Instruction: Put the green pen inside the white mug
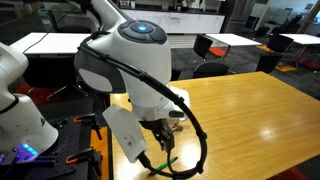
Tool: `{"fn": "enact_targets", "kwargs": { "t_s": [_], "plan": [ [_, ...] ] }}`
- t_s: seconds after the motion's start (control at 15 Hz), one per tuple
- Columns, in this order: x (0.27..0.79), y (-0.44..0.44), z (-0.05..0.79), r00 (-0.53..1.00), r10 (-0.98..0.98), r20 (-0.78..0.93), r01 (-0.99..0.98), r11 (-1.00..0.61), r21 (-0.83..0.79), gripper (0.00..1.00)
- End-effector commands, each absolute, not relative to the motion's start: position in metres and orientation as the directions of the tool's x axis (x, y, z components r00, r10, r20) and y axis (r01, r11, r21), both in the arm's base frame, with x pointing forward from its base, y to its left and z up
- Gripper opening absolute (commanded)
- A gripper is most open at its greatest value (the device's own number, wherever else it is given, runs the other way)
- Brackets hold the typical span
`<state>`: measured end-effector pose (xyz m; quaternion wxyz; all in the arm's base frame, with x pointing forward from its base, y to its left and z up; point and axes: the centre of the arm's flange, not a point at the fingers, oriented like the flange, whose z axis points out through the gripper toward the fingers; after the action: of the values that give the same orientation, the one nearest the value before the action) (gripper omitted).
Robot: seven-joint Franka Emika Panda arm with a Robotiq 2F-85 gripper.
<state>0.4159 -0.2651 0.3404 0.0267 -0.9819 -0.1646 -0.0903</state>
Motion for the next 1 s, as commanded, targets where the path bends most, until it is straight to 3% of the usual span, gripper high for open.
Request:
{"fn": "enact_targets", "kwargs": {
  "t_s": [0.0,0.93],
  "plan": [
    [0.415,-0.280,0.320,0.909,0.366,0.198,0.369,-0.929,0.024,1.00],
    [0.422,-0.289,0.253,0.913,0.393,0.112,0.389,-0.919,0.060,1.00]
  ]
}}
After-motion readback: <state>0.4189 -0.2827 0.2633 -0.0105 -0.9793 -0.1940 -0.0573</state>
